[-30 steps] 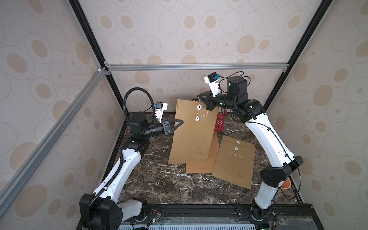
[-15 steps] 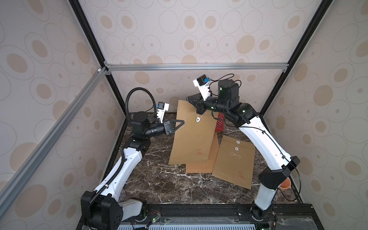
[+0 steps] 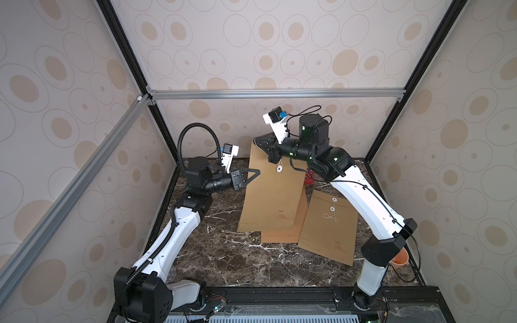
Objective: Close the mouth of the file bag
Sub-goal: Close the file bag.
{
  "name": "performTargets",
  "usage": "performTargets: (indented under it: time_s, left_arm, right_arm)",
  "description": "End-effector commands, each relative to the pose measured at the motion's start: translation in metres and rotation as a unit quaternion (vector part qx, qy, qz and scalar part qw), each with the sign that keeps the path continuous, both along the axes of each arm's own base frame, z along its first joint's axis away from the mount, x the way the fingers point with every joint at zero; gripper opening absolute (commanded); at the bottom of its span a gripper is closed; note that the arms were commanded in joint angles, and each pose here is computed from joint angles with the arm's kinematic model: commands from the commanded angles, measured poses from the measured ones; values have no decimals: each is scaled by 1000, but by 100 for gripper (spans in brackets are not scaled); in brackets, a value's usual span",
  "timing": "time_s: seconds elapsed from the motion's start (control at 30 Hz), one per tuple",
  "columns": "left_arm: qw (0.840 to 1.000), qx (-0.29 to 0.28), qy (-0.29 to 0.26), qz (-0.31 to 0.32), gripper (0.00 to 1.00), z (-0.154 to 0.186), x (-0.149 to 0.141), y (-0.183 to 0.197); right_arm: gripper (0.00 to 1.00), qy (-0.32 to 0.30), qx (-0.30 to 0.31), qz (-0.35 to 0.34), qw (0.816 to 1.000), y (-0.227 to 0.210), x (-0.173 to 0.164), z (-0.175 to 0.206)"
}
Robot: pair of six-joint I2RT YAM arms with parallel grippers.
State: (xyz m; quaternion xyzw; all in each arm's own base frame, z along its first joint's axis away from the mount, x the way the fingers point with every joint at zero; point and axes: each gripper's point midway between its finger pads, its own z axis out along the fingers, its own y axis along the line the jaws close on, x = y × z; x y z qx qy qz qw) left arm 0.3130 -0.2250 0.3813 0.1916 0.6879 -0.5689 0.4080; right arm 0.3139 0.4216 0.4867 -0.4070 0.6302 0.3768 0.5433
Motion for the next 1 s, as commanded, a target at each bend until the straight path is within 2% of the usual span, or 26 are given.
performTargets:
  time_s: [0.0, 0.53, 0.57, 0.73, 0.97]
  left_arm:
    - [999, -7, -34, -11, 0, 23, -5, -3]
    - [999, -7, -29, -23, 0, 22, -7, -6]
    - [999, -6, -28, -24, 0, 21, -6, -6]
    - [999, -1, -22, -25, 0, 18, -5, -6]
    - [1000, 1, -24, -20, 0, 18, -5, -6]
  right_arm:
    - [0, 1, 10, 11, 1000, 11, -4, -1]
    - [0, 12, 2, 51, 999, 26, -21, -2]
    - [0, 1, 12, 52, 999, 24, -23, 11]
    - [0, -9, 8, 42, 999, 20, -22, 20]
    - [0, 6, -5, 45, 999, 20, -24, 6]
